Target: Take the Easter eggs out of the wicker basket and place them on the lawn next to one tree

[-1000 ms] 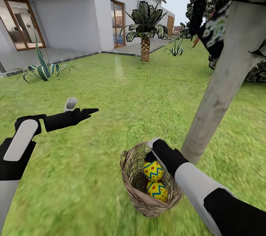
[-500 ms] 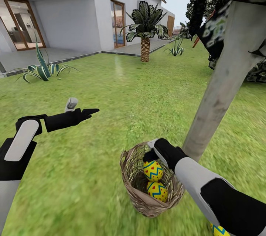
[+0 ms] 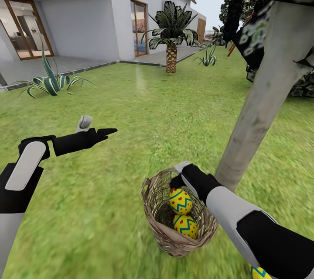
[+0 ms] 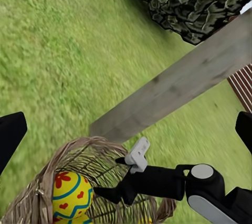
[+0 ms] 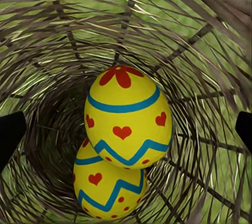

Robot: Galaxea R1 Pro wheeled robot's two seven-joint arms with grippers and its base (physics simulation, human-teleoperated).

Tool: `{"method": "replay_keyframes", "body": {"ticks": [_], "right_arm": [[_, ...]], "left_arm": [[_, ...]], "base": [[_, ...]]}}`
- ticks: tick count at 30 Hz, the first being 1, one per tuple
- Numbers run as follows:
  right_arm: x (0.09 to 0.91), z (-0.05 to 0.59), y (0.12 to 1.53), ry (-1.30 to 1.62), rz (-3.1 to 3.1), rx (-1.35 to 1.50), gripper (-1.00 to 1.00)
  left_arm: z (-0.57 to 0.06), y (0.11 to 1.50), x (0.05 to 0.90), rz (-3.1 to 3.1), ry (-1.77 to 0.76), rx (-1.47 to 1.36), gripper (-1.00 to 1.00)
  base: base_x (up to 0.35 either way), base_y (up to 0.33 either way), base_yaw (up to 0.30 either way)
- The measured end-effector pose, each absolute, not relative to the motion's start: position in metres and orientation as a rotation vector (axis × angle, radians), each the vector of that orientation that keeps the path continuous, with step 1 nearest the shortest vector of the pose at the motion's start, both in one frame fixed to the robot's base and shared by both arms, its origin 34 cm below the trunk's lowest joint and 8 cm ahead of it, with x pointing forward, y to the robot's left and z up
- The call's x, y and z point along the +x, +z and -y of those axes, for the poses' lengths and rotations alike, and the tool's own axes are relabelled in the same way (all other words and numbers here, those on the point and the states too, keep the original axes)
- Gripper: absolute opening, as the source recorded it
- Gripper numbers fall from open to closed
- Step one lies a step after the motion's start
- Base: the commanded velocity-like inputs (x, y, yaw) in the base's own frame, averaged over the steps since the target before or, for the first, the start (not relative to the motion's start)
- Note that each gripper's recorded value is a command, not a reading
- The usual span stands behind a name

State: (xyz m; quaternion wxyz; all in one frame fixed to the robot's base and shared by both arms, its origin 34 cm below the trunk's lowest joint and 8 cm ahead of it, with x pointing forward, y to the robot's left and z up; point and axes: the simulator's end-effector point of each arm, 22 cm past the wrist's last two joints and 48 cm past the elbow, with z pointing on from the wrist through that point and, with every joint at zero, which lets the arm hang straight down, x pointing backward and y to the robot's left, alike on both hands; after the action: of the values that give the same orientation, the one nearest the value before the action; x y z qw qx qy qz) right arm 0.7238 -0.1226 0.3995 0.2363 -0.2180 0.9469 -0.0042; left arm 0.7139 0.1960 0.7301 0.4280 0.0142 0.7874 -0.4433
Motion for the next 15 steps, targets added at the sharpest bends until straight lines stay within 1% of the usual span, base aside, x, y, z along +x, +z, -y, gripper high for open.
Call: {"method": "replay_keyframes", "body": {"ticks": [15], "right_arm": [[0.707, 0.136, 0.350, -0.069, -2.669, -0.599, 1.00]], "left_arm": [[-0.193, 0.691, 0.718, -2.005, -1.121, 0.017, 1.00]], "base": [[0.000, 0.000, 0.000]]}}
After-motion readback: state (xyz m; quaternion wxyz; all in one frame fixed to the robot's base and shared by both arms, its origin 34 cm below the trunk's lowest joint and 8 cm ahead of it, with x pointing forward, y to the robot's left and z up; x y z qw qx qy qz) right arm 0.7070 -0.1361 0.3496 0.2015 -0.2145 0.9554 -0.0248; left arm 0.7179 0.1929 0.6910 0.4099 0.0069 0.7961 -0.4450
